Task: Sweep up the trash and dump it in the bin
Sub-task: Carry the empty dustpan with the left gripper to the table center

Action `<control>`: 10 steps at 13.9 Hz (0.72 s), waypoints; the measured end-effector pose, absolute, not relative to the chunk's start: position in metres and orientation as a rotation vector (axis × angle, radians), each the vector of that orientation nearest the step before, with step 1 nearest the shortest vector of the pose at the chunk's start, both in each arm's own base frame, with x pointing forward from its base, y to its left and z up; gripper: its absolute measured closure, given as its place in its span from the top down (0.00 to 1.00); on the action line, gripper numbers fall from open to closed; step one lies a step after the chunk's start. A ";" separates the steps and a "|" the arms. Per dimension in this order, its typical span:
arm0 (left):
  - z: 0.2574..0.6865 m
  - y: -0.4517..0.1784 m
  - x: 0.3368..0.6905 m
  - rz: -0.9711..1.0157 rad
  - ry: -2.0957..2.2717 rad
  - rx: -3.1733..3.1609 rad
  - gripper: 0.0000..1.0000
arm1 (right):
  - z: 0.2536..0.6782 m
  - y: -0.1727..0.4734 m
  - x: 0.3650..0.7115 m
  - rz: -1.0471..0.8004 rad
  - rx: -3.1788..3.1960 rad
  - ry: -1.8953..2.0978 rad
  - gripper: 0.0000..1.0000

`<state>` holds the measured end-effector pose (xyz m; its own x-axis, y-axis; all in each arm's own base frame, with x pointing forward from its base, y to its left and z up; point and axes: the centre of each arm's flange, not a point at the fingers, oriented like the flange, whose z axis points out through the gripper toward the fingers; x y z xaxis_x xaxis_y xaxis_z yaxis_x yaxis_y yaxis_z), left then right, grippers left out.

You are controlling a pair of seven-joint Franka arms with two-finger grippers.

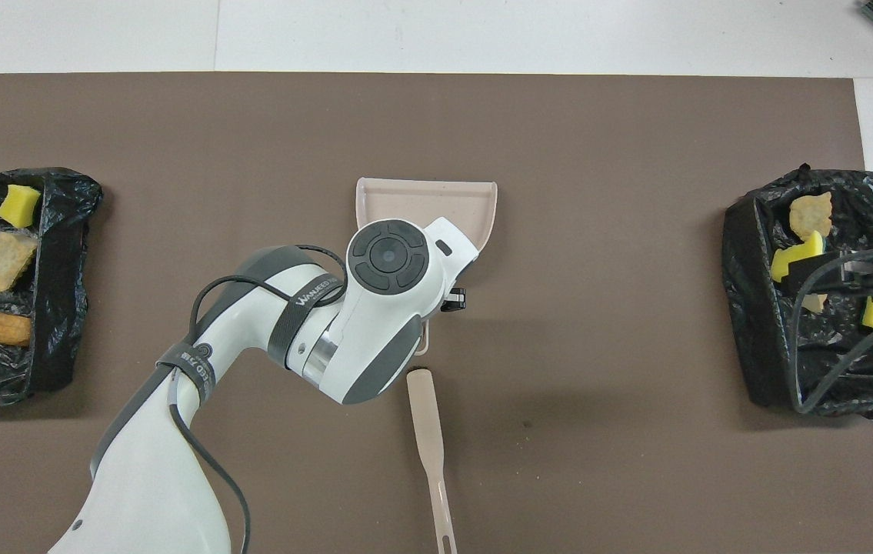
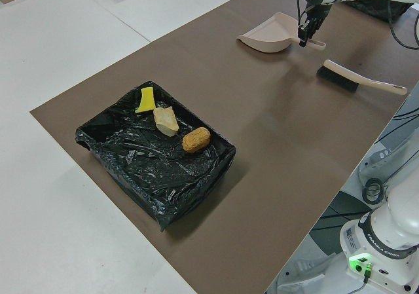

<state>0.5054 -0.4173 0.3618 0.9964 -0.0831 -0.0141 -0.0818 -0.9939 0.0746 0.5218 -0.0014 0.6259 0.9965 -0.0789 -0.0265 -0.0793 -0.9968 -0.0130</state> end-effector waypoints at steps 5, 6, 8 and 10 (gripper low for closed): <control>0.361 -0.419 0.512 0.030 -0.017 3.033 0.65 | 0.626 -0.001 0.522 0.041 -3.125 0.124 1.00; 0.362 -0.417 0.514 0.034 -0.005 3.031 0.75 | 0.626 -0.001 0.522 0.041 -3.125 0.124 1.00; 0.368 -0.410 0.521 0.055 0.027 3.027 0.98 | 0.626 -0.001 0.522 0.041 -3.125 0.124 1.00; 0.388 -0.389 0.537 0.094 0.088 3.015 1.00 | 0.626 -0.001 0.522 0.041 -3.125 0.124 1.00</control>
